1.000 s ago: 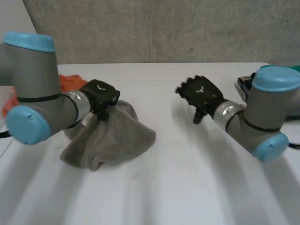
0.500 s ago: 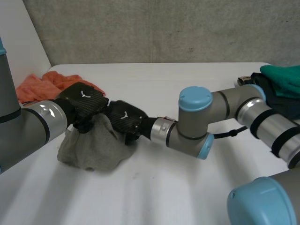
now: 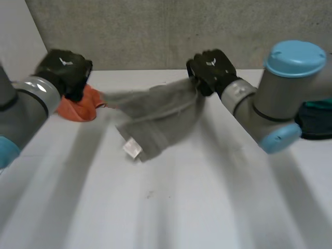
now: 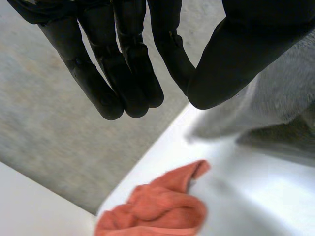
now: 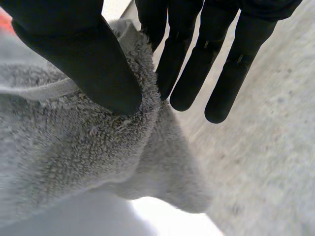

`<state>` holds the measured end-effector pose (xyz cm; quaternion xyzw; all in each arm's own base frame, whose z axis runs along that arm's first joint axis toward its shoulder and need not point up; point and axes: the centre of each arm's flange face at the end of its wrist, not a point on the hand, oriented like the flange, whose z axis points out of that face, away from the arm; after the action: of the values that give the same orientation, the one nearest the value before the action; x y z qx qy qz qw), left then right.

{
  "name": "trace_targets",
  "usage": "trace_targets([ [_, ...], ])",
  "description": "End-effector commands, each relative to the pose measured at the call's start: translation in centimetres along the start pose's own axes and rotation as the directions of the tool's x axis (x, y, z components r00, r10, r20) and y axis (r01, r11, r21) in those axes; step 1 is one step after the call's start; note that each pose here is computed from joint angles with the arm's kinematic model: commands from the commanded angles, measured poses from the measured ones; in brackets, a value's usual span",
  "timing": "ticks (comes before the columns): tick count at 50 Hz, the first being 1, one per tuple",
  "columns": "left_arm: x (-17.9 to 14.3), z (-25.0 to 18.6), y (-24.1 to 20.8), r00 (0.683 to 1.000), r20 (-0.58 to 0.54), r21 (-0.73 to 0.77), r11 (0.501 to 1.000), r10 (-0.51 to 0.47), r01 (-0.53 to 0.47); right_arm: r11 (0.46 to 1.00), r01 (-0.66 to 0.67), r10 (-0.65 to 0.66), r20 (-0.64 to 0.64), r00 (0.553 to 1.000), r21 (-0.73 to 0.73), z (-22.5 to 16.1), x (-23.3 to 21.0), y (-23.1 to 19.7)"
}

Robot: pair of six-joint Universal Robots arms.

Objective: Fold the laundry.

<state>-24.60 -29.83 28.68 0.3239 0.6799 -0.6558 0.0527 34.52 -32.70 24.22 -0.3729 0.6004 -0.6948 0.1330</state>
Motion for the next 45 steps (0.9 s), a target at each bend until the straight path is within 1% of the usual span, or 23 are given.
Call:
trace_targets([
  [1, 4.0, 0.6, 3.9, 0.993, -0.120, -0.137, 0.991, -0.015, -0.002, 0.984, 0.026, -0.010, 0.091, 0.996, -0.178, -5.0, -2.0, 2.5],
  [3, 5.0, 0.8, 5.1, 0.989, -0.144, -0.172, 0.985, -0.020, -0.005, 0.973, 0.005, 0.021, 0.111, 0.994, -0.232, -6.0, -2.9, 3.7],
  [6, 6.1, 0.9, 6.2, 0.987, -0.161, -0.206, 0.979, -0.029, -0.005, 0.959, -0.011, 0.046, 0.117, 0.992, -0.282, -6.4, -3.5, 5.4],
  [10, 6.9, 1.1, 6.6, 0.988, -0.144, -0.212, 0.977, -0.050, 0.018, 0.946, -0.010, 0.045, 0.102, 0.994, -0.323, -6.2, -3.4, 6.6],
  [14, 7.3, 1.3, 6.3, 0.994, -0.100, -0.171, 0.985, -0.047, 0.030, 0.941, -0.025, 0.046, 0.055, 0.997, -0.339, -6.1, -1.9, 6.4],
  [17, 7.6, 1.7, 6.0, 0.996, -0.086, -0.116, 0.993, -0.032, 0.021, 0.950, -0.030, 0.045, 0.040, 0.998, -0.312, -6.3, -1.1, 5.1],
  [19, 7.9, 2.5, 5.6, 0.997, -0.080, -0.054, 0.998, 0.013, -0.017, 0.958, -0.028, 0.039, 0.034, 0.999, -0.285, -6.7, -0.7, 3.9],
  [22, 8.6, 3.7, 6.3, 0.991, -0.098, -0.024, 0.996, 0.087, -0.090, 0.966, -0.030, 0.041, 0.038, 0.998, -0.259, -7.2, -0.6, 2.9],
  [24, 9.0, 5.1, 7.0, 0.979, -0.127, -0.002, 0.987, 0.158, -0.160, 0.970, -0.028, 0.042, 0.049, 0.998, -0.243, -7.4, -0.8, 2.3],
  [26, 9.4, 5.8, 7.6, 0.969, -0.152, 0.002, 0.981, 0.194, -0.196, 0.969, -0.027, 0.040, 0.050, 0.998, -0.244, -7.5, -0.9, 2.3],
  [28, 9.8, 6.4, 8.3, 0.962, -0.177, -0.006, 0.977, 0.210, -0.214, 0.969, -0.028, 0.040, 0.044, 0.998, -0.245, -7.4, -0.6, 2.4],
  [31, 10.3, 6.8, 9.4, 0.952, -0.224, -0.053, 0.973, 0.206, -0.223, 0.963, -0.040, 0.047, 0.021, 0.999, -0.265, -7.5, 0.0, 2.8],
  [33, 10.4, 7.1, 9.7, 0.952, -0.230, -0.067, 0.972, 0.204, -0.225, 0.960, -0.047, 0.052, 0.014, 0.999, -0.275, -7.7, 0.2, 2.9],
  [36, 10.2, 8.0, 9.6, 0.956, -0.214, -0.059, 0.974, 0.201, -0.218, 0.945, -0.089, 0.095, 0.003, 0.995, -0.315, -8.3, 0.0, 3.4],
  [40, 9.9, 9.3, 9.2, 0.960, -0.196, -0.033, 0.977, 0.199, -0.209, 0.907, -0.221, 0.214, -0.061, 0.975, -0.359, -9.4, -0.3, 3.7],
  [41, 9.8, 9.8, 9.0, 0.961, -0.194, -0.020, 0.979, 0.195, -0.203, 0.882, -0.297, 0.274, -0.115, 0.955, -0.367, -9.9, -0.2, 3.8],
  [42, 10.0, 9.9, 8.9, 0.961, -0.200, -0.012, 0.980, 0.191, -0.197, 0.867, -0.335, 0.303, -0.143, 0.942, -0.369, -10.1, -0.1, 3.9],
  [43, 10.1, 10.3, 8.7, 0.960, -0.211, 0.001, 0.983, 0.182, -0.186, 0.837, -0.407, 0.359, -0.194, 0.913, -0.367, -10.5, -0.2, 4.1],
  [45, 10.3, 10.6, 8.6, 0.958, -0.232, 0.010, 0.985, 0.168, -0.171, 0.802, -0.472, 0.413, -0.230, 0.881, -0.366, -10.9, -0.6, 4.4],
])
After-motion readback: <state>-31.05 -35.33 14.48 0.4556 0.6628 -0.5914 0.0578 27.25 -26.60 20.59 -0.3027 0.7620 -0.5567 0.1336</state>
